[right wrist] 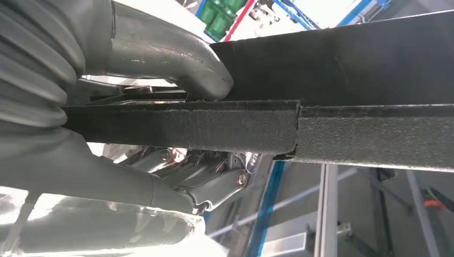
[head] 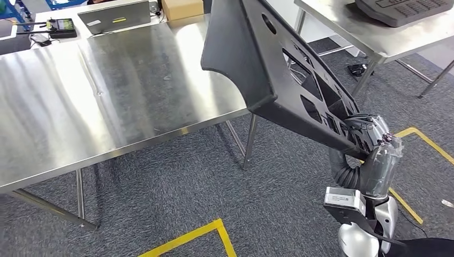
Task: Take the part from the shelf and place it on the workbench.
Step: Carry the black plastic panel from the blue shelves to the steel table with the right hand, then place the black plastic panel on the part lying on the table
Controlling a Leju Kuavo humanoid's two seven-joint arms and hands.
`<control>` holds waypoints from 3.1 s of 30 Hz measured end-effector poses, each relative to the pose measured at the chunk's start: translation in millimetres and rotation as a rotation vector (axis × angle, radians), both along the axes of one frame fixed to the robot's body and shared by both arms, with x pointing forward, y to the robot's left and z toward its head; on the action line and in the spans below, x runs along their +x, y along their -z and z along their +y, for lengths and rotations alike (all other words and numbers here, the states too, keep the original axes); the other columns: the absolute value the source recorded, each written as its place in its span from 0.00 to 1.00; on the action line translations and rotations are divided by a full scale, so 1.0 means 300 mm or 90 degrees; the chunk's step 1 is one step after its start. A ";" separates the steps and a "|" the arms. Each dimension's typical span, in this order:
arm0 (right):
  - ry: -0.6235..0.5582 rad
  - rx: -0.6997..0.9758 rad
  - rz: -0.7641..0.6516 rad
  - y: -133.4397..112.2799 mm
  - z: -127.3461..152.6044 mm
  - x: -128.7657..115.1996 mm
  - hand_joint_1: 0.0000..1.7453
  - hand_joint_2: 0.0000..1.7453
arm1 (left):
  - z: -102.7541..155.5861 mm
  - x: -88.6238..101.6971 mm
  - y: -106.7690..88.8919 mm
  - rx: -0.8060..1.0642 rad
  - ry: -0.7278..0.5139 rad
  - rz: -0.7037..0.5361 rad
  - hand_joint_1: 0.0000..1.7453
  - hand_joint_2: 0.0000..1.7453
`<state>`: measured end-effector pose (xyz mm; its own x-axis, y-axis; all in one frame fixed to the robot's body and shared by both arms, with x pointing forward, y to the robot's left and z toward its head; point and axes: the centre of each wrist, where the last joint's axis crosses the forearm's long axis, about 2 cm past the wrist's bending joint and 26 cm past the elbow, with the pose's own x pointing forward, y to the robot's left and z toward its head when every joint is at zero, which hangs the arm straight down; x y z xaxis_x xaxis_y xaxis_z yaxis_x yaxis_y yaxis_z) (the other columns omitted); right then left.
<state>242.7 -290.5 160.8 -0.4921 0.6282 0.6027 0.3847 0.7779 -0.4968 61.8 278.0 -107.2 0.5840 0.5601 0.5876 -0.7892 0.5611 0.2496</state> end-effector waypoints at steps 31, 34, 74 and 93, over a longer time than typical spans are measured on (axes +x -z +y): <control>-0.020 0.002 0.006 0.001 0.012 0.070 0.99 1.00 | 0.000 -0.007 0.001 -0.001 -0.007 0.004 0.00 1.00; -0.023 0.003 0.003 -0.002 0.017 0.074 0.99 1.00 | -0.001 -0.014 0.002 -0.002 -0.007 0.007 0.00 1.00; 0.052 -0.050 0.070 -0.012 -0.190 0.149 0.99 1.00 | 0.021 -0.002 -0.001 0.055 0.188 0.040 0.00 1.00; 0.052 -0.069 0.088 0.006 -0.220 0.181 0.99 1.00 | 0.019 -0.004 0.001 0.020 0.198 0.021 0.00 1.00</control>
<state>296.9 -356.4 158.9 -0.3545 0.7273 0.5876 0.3666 0.6862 -0.6282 60.5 283.8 -107.5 0.7435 0.3338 0.5795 -0.5724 0.7657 0.2934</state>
